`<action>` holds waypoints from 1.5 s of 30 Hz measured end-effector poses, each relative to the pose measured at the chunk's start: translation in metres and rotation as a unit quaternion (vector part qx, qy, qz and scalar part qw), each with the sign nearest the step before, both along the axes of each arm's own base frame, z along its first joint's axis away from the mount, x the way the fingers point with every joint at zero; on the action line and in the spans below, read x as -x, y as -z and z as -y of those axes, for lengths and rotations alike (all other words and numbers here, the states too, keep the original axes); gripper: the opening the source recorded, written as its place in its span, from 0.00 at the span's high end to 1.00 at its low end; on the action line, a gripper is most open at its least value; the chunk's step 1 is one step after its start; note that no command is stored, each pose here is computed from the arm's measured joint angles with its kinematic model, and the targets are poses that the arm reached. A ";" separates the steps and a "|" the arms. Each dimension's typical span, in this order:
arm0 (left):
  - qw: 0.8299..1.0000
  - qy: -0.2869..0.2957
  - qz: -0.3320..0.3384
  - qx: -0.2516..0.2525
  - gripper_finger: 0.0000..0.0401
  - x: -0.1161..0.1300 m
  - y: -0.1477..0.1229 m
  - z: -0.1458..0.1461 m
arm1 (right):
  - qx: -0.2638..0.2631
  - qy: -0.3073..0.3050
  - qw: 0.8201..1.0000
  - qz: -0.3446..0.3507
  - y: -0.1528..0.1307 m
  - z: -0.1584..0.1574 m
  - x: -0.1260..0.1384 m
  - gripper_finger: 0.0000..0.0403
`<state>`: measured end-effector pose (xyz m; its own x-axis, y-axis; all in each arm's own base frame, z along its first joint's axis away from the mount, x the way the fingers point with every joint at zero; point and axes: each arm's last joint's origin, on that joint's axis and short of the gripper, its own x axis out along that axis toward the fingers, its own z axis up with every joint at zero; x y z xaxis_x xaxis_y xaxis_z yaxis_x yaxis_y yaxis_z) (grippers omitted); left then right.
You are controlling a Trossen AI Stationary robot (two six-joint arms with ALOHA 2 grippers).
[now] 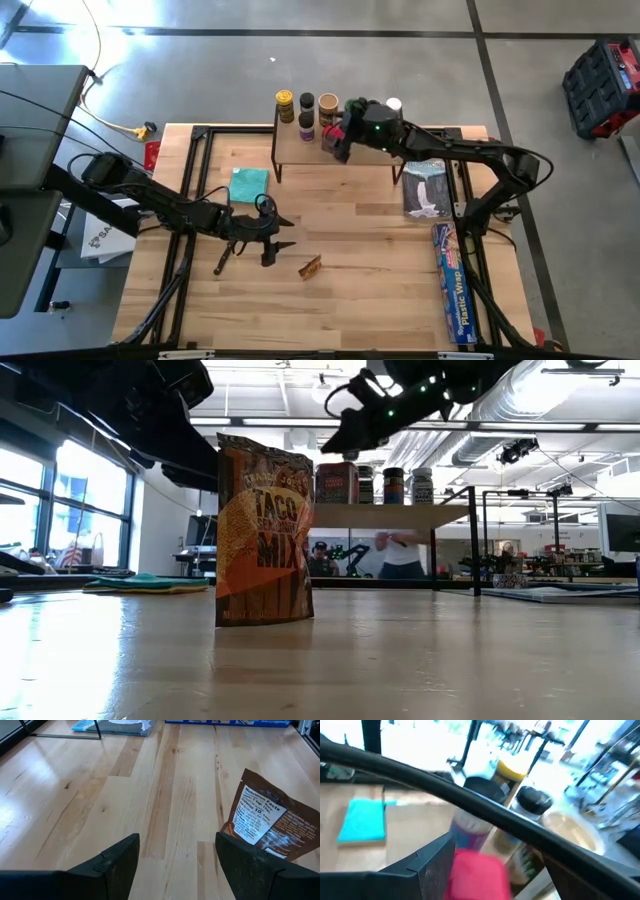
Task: Shelf spices
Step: Put the red spice can on the shelf
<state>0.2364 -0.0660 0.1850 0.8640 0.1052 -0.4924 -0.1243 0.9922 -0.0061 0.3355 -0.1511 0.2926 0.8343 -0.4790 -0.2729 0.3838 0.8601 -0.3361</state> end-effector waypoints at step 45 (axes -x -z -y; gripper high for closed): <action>1.000 0.000 0.005 0.002 0.36 0.000 -0.001 0.000 | -0.102 0.071 0.992 0.024 0.055 -0.032 0.028 1.00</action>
<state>0.2369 -0.0662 0.1860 0.8691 0.1039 -0.4836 -0.1246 0.9922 -0.0106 0.3076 -0.1193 0.2375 0.7768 -0.5315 -0.3378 0.5175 0.8444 -0.1386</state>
